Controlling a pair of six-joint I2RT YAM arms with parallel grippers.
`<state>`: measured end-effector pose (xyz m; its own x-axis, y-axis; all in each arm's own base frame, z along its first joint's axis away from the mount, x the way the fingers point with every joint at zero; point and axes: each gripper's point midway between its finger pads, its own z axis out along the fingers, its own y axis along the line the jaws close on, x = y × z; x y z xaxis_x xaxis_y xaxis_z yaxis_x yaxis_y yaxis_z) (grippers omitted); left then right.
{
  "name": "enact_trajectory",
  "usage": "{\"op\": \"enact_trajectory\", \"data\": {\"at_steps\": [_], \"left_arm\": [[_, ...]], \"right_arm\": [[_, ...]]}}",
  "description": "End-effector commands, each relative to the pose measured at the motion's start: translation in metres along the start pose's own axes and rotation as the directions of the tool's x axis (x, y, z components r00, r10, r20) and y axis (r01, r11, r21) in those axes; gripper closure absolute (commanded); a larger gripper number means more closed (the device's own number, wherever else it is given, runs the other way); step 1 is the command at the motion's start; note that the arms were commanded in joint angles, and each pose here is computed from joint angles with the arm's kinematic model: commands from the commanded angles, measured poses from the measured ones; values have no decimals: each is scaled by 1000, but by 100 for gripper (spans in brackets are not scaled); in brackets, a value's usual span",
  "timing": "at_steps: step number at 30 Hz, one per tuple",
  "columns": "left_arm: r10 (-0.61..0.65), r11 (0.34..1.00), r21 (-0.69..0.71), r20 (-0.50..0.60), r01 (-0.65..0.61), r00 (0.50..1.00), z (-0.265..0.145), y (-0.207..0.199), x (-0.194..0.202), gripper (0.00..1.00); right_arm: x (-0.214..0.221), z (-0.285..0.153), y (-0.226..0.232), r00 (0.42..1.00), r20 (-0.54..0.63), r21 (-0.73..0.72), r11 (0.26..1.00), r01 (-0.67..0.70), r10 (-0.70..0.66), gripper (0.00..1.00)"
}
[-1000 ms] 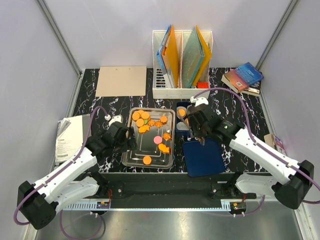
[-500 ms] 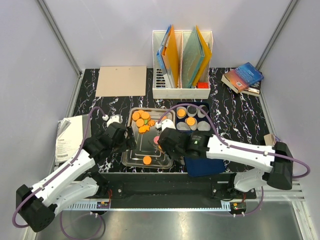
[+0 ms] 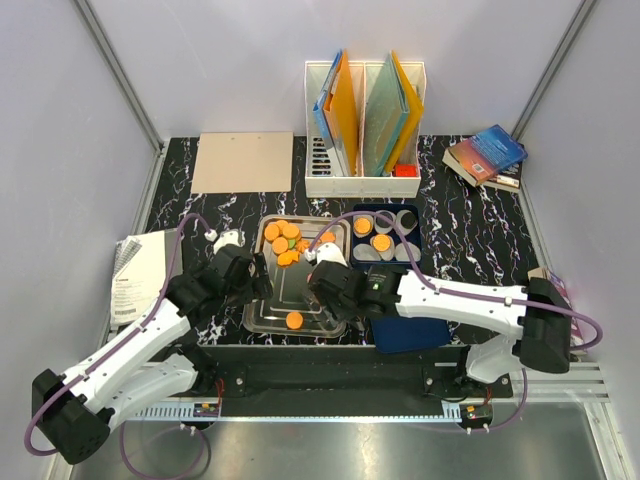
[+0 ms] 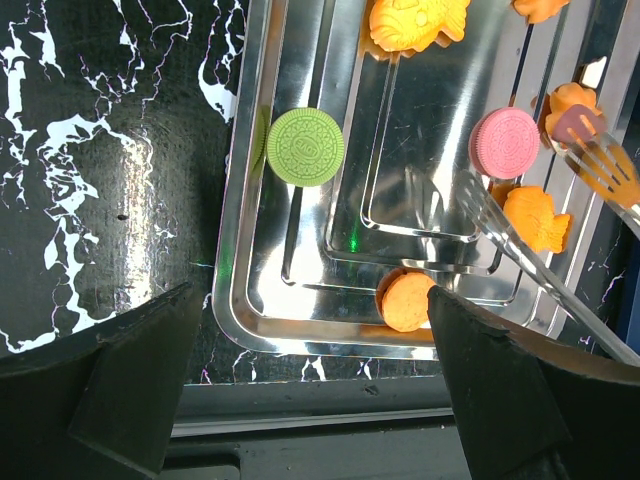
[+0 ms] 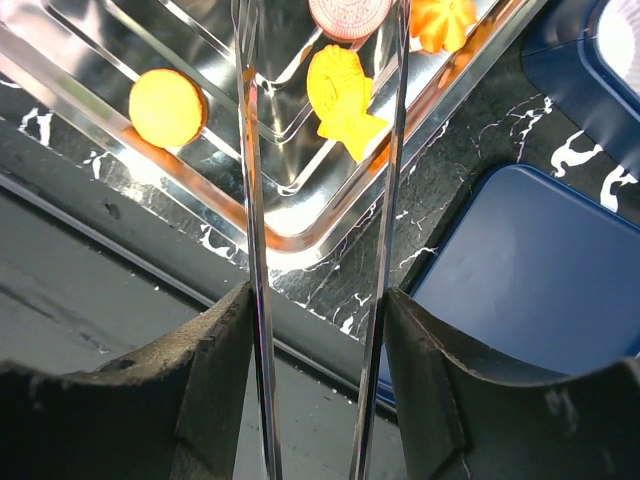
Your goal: Pack the cookies
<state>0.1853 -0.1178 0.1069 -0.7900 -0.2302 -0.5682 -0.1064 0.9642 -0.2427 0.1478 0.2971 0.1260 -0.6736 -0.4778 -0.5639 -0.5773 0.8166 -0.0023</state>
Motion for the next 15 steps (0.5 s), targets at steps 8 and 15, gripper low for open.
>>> {"op": "enact_trajectory", "data": {"at_steps": [8,15], "left_arm": [[-9,1000,14,30,9,1000,-3,-6,-9,1],[-11,1000,13,33,11,999,-4,-6,-10,1]], "right_arm": [[-2,18,4,1000,4,21,1000,4,-4,43],[-6,11,6,1000,16,4,1000,-15,15,49]]}}
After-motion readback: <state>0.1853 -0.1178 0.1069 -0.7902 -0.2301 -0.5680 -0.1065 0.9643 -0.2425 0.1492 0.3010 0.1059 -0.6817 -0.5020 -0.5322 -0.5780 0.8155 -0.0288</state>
